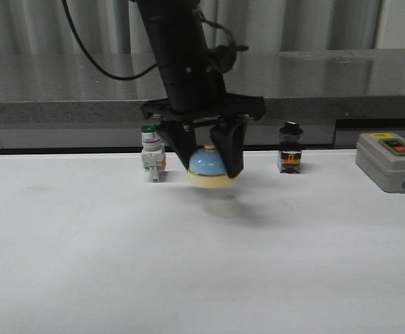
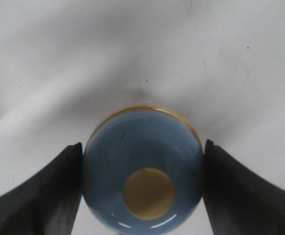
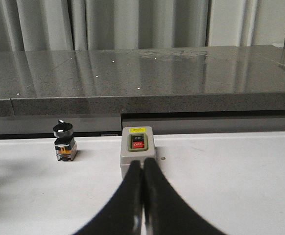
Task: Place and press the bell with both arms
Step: 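Carry the bell with the left gripper toward the table centre, then set the bell down, open the left gripper and lift away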
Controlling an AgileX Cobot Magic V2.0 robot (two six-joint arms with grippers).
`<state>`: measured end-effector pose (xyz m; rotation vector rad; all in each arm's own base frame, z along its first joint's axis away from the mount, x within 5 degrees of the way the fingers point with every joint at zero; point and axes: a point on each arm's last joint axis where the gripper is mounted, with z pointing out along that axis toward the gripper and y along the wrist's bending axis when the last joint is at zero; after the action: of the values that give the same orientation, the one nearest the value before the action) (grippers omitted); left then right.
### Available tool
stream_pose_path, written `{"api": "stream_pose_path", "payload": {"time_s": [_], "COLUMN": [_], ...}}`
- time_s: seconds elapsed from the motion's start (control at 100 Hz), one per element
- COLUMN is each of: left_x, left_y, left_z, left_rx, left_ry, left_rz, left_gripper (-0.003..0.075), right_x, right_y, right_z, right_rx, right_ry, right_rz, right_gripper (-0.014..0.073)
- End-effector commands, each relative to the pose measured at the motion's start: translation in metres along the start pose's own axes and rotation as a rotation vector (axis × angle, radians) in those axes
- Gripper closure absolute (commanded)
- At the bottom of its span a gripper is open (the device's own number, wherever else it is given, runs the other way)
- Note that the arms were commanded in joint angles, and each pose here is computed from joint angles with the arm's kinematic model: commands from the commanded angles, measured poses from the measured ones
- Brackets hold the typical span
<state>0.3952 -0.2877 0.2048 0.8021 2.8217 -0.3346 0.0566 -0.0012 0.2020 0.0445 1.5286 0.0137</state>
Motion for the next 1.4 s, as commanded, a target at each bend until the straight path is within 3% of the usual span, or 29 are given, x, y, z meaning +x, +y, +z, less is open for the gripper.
{"api": "stream_pose_path", "payload": {"time_s": [0.0,0.09,0.16,0.33,0.42,0.63,0.74,1.15,1.39], "left_x": [-0.007,-0.006,-0.006,-0.006,-0.006,-0.006,-0.008,-0.006,0.000], "left_y": [-0.011,-0.011,-0.011,-0.011,-0.011,-0.012,-0.013,-0.015,-0.013], "left_z": [-0.028,-0.020,-0.018,-0.016,-0.016,-0.019,-0.031,-0.098,-0.136], "left_rx": [0.028,0.036,0.041,0.049,0.049,0.049,0.049,-0.014,-0.066], "left_ry": [-0.084,-0.068,-0.063,-0.057,-0.057,-0.058,-0.091,-0.239,-0.318], "left_rz": [0.012,0.005,0.003,-0.001,-0.001,0.000,0.005,0.034,0.010], "left_gripper": [0.0528,0.0504,0.0435,0.0162,0.0147,0.0197,0.0258,0.0740,0.0741], "right_x": [-0.014,-0.014,-0.014,-0.014,-0.014,-0.014,-0.014,-0.014,-0.014], "right_y": [0.000,0.000,0.000,0.000,0.000,0.000,0.000,0.000,0.000], "right_z": [-0.002,-0.002,-0.002,-0.002,-0.002,-0.002,-0.002,-0.002,-0.002], "right_rx": [0.001,0.001,0.001,0.001,0.001,0.001,0.001,0.001,0.001], "right_ry": [-0.110,-0.110,-0.110,-0.110,-0.110,-0.110,-0.110,-0.110,-0.110], "right_rz": [-0.014,-0.014,-0.014,-0.014,-0.014,-0.014,-0.014,-0.014,-0.014], "right_gripper": [0.0655,0.0655,0.0655,0.0655,0.0655,0.0655,0.0655,0.0655,0.0655]}}
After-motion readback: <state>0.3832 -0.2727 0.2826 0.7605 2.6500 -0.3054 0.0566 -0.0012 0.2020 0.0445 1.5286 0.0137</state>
